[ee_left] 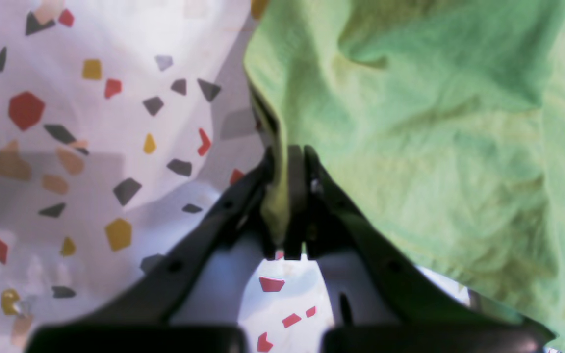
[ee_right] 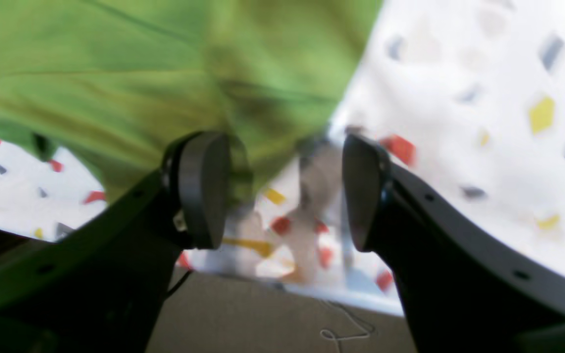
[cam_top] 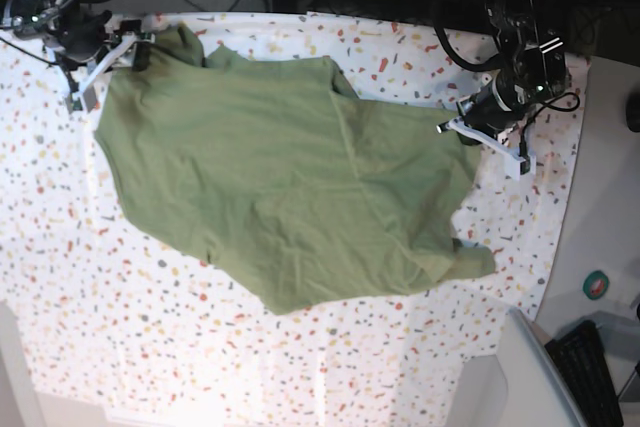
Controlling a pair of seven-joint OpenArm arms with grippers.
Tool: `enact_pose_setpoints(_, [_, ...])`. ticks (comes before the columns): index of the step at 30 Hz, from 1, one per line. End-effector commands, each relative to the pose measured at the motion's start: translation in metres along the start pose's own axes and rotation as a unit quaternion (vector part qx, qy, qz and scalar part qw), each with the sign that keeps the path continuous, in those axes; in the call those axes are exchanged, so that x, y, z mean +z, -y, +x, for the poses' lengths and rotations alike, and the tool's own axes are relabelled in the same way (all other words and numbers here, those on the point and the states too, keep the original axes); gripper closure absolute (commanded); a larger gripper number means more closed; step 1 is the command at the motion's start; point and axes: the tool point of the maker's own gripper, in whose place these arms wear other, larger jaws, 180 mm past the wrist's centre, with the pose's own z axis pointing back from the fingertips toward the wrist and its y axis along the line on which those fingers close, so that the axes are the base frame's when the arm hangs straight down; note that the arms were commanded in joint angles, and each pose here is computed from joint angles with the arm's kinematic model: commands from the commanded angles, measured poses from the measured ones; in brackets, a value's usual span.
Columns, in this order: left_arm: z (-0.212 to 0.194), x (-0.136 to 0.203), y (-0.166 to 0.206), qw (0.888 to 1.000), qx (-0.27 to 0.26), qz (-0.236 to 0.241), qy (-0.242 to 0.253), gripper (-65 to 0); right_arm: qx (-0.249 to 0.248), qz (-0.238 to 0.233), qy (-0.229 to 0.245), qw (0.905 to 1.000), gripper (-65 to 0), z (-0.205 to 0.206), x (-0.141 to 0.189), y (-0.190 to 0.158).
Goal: Layout the t-shirt on the table in an organized manner, then fold the t-shirt properly
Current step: 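Grasp the shirt's collar-side corners with both grippers, then lift the shirt with both grippers, swing it up and lay it flat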
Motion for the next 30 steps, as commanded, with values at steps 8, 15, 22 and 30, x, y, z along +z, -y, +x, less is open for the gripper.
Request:
enact_pose_setpoints(8, [0.013,0.003,0.000,1.000,-0.006,-0.002,0.019,0.0,0.008,0.015,0.000,0.9999,-10.7,0.002,-0.003,-0.011])
enact_pose_setpoints(15, [0.032,0.031,0.010,0.998,-0.042,-0.003,0.055,0.0,0.035,-0.010,0.026,0.9990,0.0,0.024,0.014,-0.003])
enact_pose_setpoints(22, [0.095,0.058,0.043,0.994,-0.080,-0.021,0.066,0.0,0.108,-0.093,0.065,0.9877,0.0,0.107,0.061,0.038])
enact_pose_setpoints(30, [0.184,0.073,0.114,0.975,-0.159,-0.071,0.141,0.0,0.141,-0.149,0.142,0.9684,0.0,0.231,0.106,0.074])
